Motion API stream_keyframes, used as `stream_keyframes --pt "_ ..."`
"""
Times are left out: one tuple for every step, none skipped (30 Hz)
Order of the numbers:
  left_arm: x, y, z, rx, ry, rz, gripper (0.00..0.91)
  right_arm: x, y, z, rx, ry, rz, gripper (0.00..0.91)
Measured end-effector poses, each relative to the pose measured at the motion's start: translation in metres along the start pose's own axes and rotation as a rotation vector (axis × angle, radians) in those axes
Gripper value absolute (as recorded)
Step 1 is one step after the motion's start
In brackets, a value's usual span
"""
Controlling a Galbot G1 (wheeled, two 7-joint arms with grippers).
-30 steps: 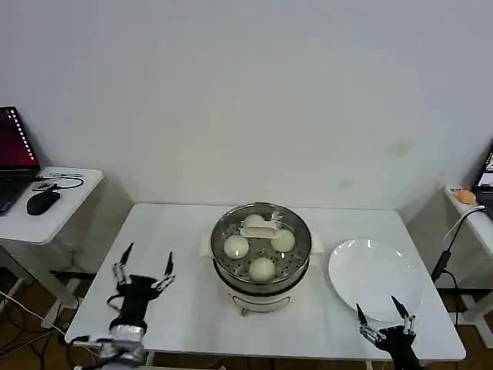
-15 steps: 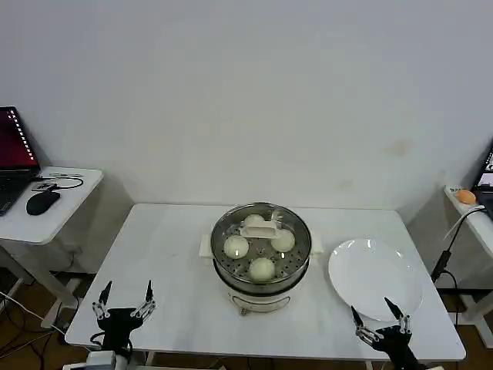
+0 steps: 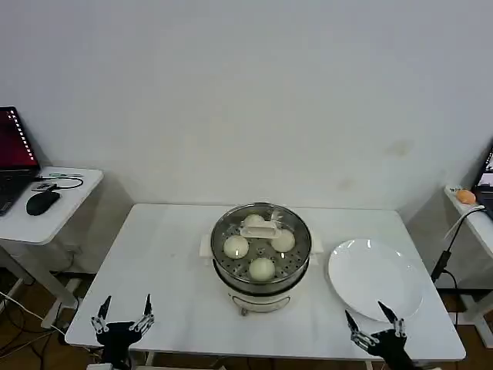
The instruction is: Take steamed baozi put them in steamer then cover it.
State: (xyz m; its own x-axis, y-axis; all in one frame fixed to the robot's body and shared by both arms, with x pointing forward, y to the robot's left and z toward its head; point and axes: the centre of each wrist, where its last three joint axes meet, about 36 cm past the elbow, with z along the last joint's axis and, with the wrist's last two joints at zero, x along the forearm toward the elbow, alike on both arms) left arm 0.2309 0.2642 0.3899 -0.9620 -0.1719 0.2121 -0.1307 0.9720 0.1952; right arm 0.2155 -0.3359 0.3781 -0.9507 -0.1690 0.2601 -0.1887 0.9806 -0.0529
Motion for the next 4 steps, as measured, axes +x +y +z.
stream_keyframes --pt "0.0004 0.0006 0.0010 -0.004 0.005 0.003 0.907 0.0000 0.0003 -0.0002 -0.001 0.002 -0.001 0.907" --pt "0.0007 0.0009 0.0018 -0.008 0.010 0.007 0.907 -0.0002 0.0005 -0.0002 -0.001 0.005 -0.003 0.907" --pt "0.0010 0.0013 0.0026 -0.012 0.014 0.010 0.907 -0.0004 0.0008 -0.0002 -0.001 0.008 -0.006 0.907" --pt "0.0015 0.0014 0.0032 -0.015 0.017 0.013 0.907 -0.0004 0.0010 -0.0003 0.000 0.012 -0.007 0.907"
